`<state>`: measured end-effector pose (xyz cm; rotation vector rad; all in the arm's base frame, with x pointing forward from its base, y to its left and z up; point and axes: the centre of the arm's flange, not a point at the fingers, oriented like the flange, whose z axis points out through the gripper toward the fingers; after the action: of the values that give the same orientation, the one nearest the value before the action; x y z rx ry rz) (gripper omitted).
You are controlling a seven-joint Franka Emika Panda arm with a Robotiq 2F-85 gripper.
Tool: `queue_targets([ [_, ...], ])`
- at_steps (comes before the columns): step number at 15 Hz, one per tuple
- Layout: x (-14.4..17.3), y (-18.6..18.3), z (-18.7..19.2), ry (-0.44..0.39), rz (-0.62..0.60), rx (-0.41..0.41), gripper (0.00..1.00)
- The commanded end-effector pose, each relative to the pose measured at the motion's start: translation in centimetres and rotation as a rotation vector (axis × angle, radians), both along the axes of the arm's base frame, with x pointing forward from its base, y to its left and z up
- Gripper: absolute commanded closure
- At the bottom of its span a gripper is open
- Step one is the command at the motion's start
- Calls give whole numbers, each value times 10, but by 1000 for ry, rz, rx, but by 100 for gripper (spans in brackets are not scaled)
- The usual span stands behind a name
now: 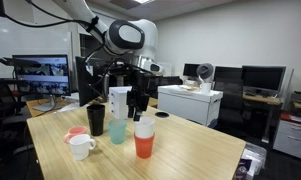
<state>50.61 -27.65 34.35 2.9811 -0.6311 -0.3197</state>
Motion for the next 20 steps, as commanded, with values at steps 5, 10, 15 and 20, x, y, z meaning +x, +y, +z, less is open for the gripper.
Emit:
queue_targets([
  [5,-9,2,1,-18,-2,-8,93],
  [10,-8,3,3,-21,-6,-7,94],
  [15,-6,2,7,-26,-5,5,93],
  [20,-8,-2,14,-41,84,21,61],
])
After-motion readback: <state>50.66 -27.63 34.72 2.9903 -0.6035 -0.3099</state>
